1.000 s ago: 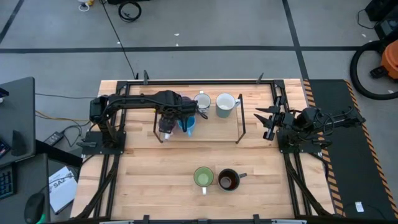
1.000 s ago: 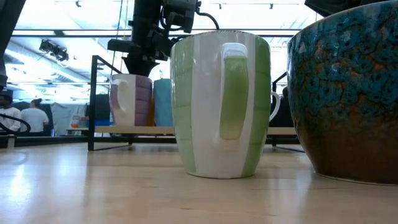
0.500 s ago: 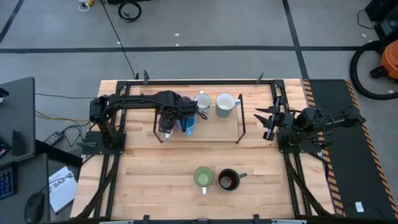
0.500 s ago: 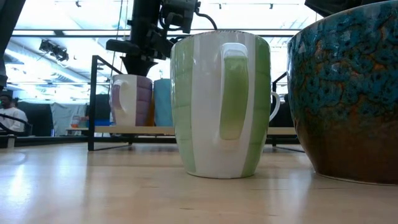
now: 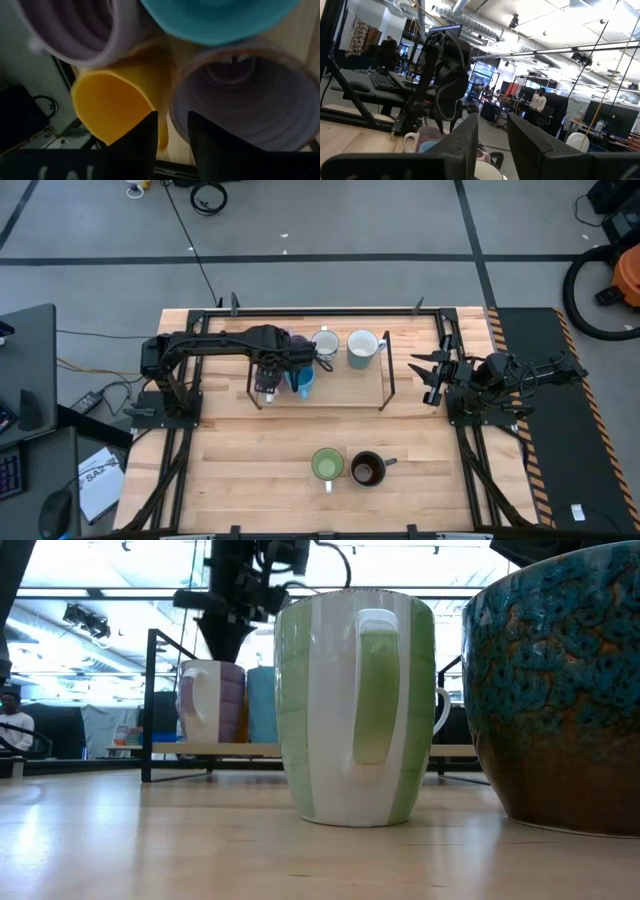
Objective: Place coffee mugs
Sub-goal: Put the dark blue mug on the shelf
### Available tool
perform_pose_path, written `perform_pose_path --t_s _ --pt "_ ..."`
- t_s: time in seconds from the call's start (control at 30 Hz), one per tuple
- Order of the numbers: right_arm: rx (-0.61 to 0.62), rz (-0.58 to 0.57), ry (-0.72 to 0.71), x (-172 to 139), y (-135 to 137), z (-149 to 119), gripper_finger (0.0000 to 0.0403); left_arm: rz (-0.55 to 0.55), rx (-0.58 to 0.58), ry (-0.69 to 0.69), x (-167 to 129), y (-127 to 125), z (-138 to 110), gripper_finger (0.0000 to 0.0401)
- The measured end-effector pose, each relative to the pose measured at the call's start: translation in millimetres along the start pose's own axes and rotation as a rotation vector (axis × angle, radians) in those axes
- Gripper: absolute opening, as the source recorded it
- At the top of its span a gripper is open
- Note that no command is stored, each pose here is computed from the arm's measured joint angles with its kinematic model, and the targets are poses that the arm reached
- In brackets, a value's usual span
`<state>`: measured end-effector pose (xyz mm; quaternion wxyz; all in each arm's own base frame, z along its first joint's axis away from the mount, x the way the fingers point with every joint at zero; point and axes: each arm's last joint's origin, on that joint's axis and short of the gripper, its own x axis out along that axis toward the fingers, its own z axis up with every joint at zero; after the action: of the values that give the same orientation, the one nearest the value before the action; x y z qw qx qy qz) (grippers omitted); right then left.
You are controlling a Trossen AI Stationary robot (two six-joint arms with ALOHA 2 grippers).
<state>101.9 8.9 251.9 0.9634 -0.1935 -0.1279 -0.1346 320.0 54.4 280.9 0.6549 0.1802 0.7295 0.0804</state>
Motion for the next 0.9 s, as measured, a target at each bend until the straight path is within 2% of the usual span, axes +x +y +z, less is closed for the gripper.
perform_pose_path --t_s 0.2,0.37,0.47,0.57,0.8,0.9 --pt "0.001 0.000 0.001 0 0 0 0.0110 0.025 -0.052 -0.109 -33 14 2 0.0128" --pt "-0.001 0.002 0.005 0 0 -1 0.0110 -0.064 -0.205 -0.354 -67 18 14 0.0125" --pt "-0.001 0.002 0.006 0 0 -1 0.0110 -0.139 -0.231 -0.502 -80 9 26 0.0124" --pt "-0.001 0.002 0.007 0 0 -1 0.0110 -0.172 -0.242 -0.584 -89 -2 35 0.0124" --pt "0.014 0.004 0.011 0 0 -1 0.0110 -0.217 -0.305 -0.669 -98 -26 49 0.0123" --pt "0.012 0.008 0.017 0 1 -2 0.0110 -0.179 -0.268 -0.690 -94 -42 56 0.0123"
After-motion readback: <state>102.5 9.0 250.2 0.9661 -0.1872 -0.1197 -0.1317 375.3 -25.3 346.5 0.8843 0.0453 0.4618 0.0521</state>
